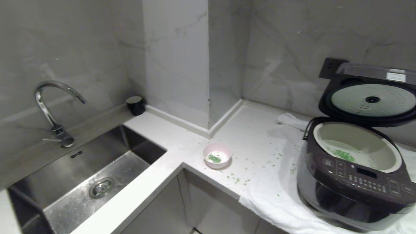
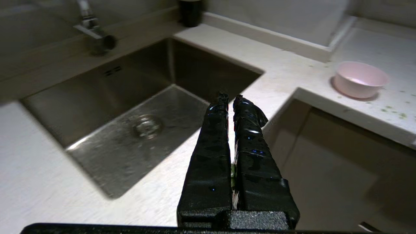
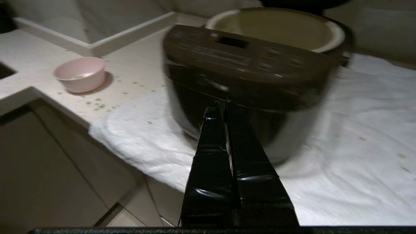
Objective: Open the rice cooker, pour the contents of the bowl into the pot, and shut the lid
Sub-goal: Pick up the bowl on the table
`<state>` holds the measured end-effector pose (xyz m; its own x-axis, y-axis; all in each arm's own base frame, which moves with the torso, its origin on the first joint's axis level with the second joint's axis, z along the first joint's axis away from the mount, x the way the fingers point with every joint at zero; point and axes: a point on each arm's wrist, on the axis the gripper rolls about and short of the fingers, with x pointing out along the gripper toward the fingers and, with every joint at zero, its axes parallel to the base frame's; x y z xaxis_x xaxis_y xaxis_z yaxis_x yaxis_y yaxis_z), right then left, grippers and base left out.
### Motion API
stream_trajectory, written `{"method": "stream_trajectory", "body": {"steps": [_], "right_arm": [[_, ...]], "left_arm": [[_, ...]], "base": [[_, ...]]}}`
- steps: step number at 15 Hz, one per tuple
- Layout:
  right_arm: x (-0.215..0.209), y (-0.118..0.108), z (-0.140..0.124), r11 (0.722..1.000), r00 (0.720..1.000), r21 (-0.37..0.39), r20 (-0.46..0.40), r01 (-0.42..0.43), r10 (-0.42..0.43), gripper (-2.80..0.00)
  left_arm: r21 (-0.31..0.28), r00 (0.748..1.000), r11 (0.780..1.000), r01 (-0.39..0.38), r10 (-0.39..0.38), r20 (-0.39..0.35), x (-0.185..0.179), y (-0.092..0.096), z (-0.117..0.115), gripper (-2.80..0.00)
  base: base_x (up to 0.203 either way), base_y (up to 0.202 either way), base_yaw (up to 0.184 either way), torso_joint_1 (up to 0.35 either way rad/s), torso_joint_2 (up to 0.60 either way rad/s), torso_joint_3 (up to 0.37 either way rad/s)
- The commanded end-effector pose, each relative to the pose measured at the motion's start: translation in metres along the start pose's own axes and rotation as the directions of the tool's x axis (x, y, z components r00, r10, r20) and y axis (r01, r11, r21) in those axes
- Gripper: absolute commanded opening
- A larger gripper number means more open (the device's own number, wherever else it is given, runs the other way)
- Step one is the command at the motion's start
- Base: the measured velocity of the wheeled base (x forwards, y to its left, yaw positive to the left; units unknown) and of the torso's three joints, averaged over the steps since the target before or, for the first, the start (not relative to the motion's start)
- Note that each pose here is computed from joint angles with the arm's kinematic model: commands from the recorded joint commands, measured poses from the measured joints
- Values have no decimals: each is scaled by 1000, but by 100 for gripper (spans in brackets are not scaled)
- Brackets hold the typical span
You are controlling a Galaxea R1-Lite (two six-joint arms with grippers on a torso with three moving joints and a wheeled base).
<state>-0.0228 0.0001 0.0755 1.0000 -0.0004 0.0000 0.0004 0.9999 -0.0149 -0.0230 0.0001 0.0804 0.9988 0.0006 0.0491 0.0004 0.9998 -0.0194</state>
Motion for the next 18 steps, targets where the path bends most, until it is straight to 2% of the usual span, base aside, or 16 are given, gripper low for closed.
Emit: {"method": "stream_trajectory", "body": {"steps": [1,4,13,18], "right_arm": [[0,0,0,1000,1000,3,-2,0,0,-280],[0,0,0,1000,1000,12,-2,0,0,-280],[0,0,0,1000,1000,13,-2,1,-1,-280],[0,0,0,1000,1000,12,-2,1,-1,-280]], "left_arm": [[-1,1000,1000,0,0,-13,1,0,-4,-280],[-1,1000,1000,-1,1,-14,1,0,-4,-280],[-1,1000,1000,0,0,-12,1,0,-3,-280],[-1,1000,1000,0,0,-12,1,0,-4,-280]], "base": [[1,-10,178,2,2,-11],[-1,-4,134,3,0,2],[6,0,0,0,0,0],[183,0,1,1,5,2]]}}
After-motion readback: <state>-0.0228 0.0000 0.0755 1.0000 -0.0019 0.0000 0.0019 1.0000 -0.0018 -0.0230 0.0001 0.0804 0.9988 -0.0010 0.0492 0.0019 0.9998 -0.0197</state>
